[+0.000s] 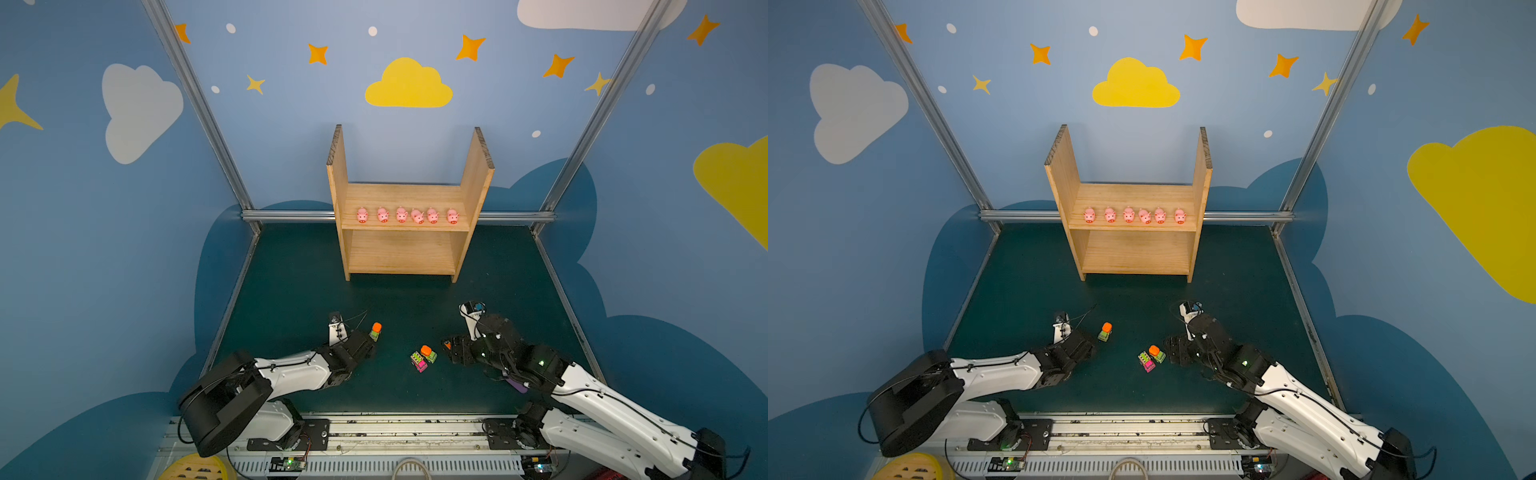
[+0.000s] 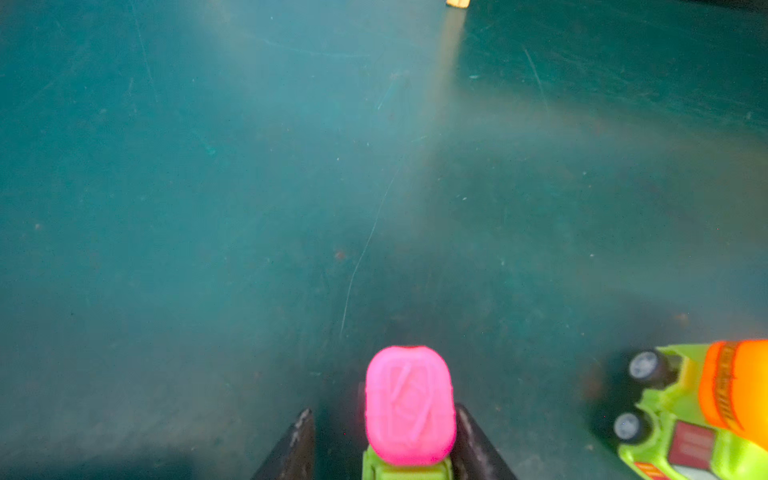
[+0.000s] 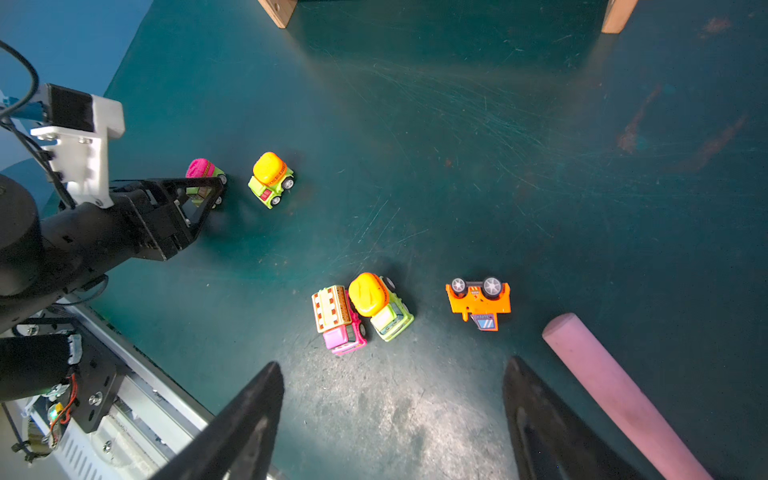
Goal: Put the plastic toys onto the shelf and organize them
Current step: 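Lift the pink-topped truck with the left gripper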
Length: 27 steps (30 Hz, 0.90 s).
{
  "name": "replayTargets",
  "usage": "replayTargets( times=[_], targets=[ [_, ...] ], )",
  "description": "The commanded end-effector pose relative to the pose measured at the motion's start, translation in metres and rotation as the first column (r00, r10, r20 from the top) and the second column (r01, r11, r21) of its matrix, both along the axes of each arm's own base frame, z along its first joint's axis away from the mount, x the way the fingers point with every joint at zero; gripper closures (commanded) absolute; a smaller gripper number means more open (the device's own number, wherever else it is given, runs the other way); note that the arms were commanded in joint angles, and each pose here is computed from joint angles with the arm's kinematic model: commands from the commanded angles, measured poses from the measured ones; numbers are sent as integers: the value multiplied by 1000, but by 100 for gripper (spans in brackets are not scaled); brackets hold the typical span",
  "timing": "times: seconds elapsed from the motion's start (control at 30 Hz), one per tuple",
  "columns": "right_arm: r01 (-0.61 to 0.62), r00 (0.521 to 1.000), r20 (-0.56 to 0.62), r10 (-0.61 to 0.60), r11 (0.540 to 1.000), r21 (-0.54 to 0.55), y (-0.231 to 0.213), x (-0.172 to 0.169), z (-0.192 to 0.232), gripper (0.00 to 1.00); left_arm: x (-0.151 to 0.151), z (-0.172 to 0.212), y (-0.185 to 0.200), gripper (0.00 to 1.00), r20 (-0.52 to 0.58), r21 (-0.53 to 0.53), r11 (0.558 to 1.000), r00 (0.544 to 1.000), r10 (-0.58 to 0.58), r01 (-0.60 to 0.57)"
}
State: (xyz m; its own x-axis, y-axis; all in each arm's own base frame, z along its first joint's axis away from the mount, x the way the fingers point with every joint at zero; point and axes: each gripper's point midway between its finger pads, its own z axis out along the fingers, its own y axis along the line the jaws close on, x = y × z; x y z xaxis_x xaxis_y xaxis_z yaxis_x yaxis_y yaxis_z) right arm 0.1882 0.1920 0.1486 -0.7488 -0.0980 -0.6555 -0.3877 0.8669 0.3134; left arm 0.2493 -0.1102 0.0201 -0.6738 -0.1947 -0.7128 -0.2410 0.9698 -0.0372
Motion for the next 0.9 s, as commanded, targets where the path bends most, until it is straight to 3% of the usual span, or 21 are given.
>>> replayTargets(
  times=[0.0,0.23,0.4,0.87],
  targets=[
    [10,1000,-7,-10,1000,3,-4,-2,-1,19,-4,-4,6,50,-22,21,1000,1000,5,-4],
    [10,1000,-11,-10,1000,2,-4,-3,-3,19,-7,-7,7,54,-30,17,1000,999,13,-13],
    [9,1000,-10,-9,1000,3,-4,-3,-2,19,-7,-9,6,67,-36,22,1000,999,13,-13],
    [0,1000,0,0,1000,5,-5,-4,1,19,7,26,-5,75,11,36,999,1000,-27,27]
  ],
)
